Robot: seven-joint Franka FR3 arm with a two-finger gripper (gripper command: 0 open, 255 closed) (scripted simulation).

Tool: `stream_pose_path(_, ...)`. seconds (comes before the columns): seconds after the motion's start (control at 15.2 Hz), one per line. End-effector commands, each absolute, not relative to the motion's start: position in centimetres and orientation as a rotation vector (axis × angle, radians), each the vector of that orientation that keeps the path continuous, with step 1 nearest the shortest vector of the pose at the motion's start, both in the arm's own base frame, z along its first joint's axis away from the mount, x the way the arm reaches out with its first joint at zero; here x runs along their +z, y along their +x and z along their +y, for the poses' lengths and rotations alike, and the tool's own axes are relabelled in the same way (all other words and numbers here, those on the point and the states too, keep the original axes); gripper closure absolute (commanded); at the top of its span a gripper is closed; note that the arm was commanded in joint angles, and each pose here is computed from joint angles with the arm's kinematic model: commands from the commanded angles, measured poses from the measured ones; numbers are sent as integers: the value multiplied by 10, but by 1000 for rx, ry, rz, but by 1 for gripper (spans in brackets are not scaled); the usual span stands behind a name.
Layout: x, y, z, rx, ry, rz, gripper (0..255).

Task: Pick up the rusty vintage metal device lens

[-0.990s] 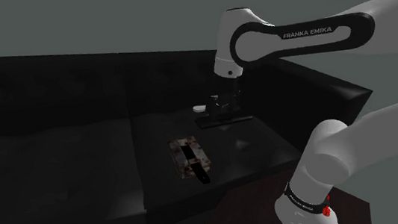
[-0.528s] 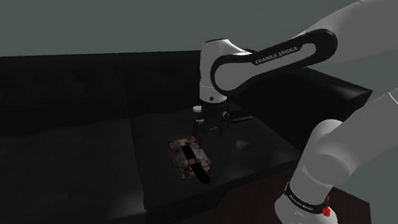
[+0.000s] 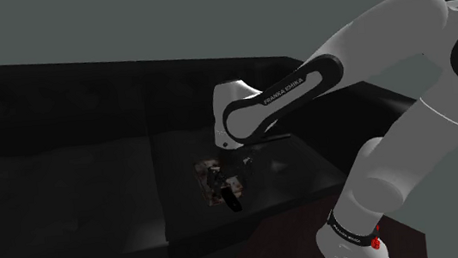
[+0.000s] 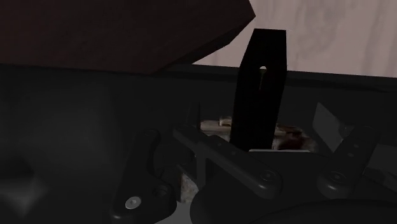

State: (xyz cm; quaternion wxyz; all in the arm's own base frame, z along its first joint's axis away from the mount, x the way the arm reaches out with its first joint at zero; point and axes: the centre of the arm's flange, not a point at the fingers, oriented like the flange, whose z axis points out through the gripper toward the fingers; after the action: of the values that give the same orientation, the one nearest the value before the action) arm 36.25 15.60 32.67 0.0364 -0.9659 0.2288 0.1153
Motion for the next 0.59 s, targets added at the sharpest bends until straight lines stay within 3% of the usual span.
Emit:
stream_pose_path(0.0, 314, 367, 159, 361, -2961, 716, 0)
stream_pose_path(0.46, 285, 367, 159, 361, -2961, 716, 0)
stream_pose_path(0.53, 285, 367, 159, 361, -2961, 716, 255)
